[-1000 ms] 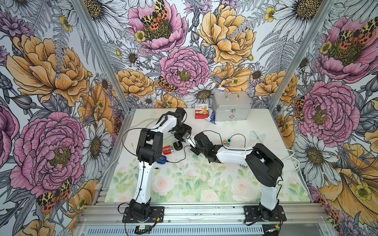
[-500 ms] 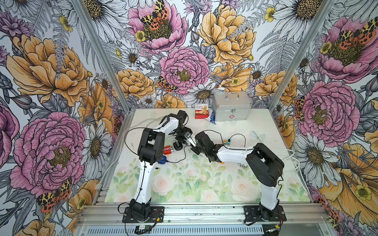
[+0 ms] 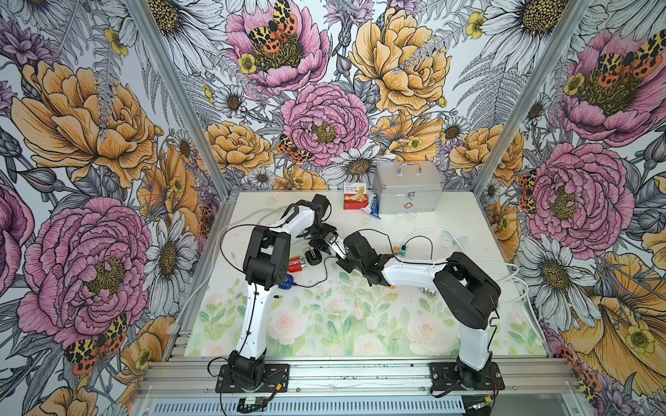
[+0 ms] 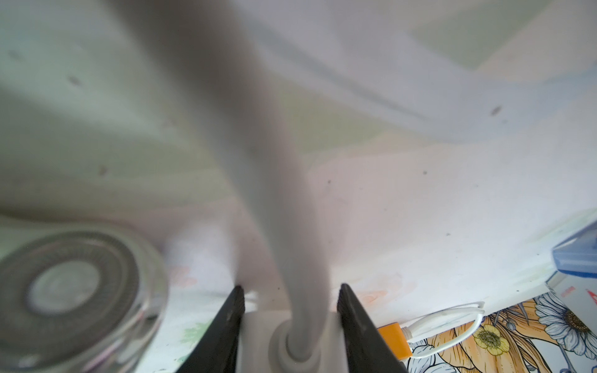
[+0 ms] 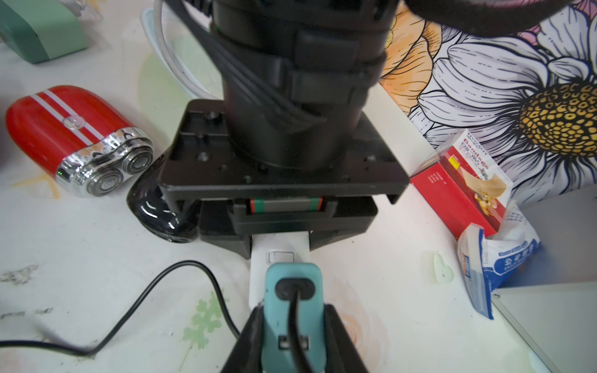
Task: Unplug the electric shaver
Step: Remove the plug from the socket.
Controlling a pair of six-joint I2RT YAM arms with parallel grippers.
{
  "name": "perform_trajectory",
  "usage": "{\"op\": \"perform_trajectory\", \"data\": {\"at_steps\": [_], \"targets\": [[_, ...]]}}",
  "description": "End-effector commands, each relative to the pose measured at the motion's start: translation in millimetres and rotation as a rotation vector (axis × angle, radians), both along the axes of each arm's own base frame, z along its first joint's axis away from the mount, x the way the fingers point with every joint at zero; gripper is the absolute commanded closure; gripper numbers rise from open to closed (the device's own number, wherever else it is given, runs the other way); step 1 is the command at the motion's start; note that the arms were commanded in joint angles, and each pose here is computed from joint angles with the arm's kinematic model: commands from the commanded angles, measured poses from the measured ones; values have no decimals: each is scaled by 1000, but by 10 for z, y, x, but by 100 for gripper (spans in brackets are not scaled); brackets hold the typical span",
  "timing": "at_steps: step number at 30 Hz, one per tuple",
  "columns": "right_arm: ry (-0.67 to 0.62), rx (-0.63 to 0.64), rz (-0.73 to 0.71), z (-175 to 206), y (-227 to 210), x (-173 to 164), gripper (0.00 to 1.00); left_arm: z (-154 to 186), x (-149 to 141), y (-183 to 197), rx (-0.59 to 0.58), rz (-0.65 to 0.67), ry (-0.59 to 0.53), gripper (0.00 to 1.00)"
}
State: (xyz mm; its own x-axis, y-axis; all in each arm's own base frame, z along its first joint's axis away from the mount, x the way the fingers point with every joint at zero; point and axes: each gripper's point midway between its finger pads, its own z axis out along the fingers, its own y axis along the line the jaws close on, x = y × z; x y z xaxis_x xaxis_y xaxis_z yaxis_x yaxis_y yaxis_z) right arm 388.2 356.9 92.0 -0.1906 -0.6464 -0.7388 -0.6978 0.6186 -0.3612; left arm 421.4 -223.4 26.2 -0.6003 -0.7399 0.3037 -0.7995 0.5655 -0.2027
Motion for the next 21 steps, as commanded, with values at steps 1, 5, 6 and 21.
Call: {"op": "perform_trajectory", "data": {"at_steps": [1,5,6,21], "targets": [[-113,141,-30,691,73,108,85,-154,-13,16,5,1,29,68],[-73,229,-29,827,81,51,85,-170,-22,-1,4,-5,32,74],[-65,241,-23,844,90,31,85,-177,-22,-10,2,-7,33,74],[-195,37,57,690,61,-131,88,-180,26,-116,-8,-26,19,76]]}}
